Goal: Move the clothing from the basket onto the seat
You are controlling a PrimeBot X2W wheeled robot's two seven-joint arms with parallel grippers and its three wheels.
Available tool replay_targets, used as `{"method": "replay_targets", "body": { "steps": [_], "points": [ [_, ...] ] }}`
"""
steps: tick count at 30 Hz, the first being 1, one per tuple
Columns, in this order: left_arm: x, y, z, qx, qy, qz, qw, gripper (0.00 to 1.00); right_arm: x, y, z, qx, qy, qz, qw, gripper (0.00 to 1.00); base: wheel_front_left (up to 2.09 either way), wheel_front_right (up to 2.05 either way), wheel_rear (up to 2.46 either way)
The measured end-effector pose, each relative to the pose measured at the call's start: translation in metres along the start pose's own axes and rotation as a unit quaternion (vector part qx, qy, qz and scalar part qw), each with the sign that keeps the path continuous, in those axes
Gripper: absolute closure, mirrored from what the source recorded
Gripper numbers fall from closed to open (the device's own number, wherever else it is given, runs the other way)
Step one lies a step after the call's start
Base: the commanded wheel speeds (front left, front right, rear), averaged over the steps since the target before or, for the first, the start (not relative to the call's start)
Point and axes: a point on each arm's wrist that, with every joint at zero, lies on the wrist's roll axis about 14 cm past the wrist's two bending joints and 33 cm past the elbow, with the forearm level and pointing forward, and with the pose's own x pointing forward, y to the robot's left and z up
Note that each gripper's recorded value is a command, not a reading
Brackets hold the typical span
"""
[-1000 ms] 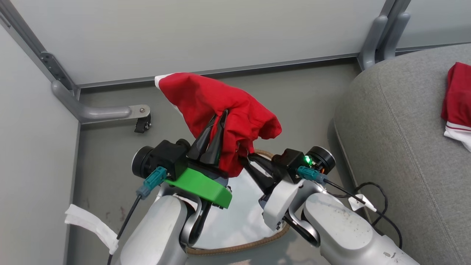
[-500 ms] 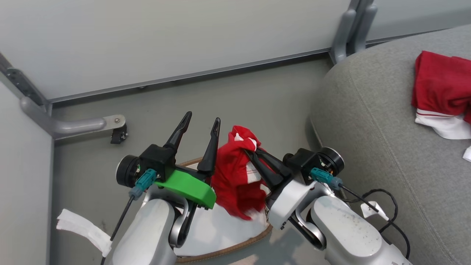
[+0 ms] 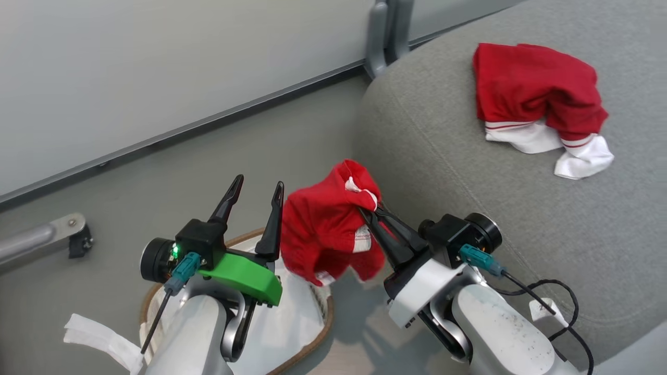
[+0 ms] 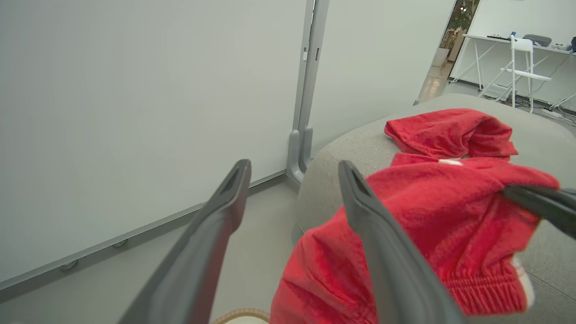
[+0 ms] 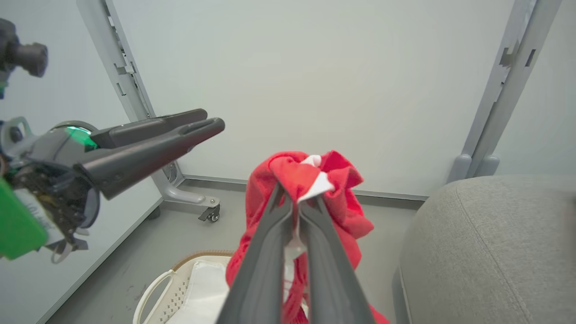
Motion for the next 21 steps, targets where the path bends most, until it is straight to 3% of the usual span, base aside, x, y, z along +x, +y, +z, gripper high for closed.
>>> {"method": "replay_targets", "body": {
  "steps": [14,21],
  "points": [
    [0.033,-0.079,-0.027,-0.013,0.029,-0.119,0.992,0.0,-0.066,-0.077,0.026,-0.038,-0.022,-0.147,0.988,1.0,0.0,0.0,0.0],
    [0.041,-0.097,-0.039,-0.026,0.04,-0.151,0.987,0.0,-0.072,-0.117,0.057,-0.109,-0.04,-0.179,0.977,1.0,0.0,0.0,0.0]
  ]
}}
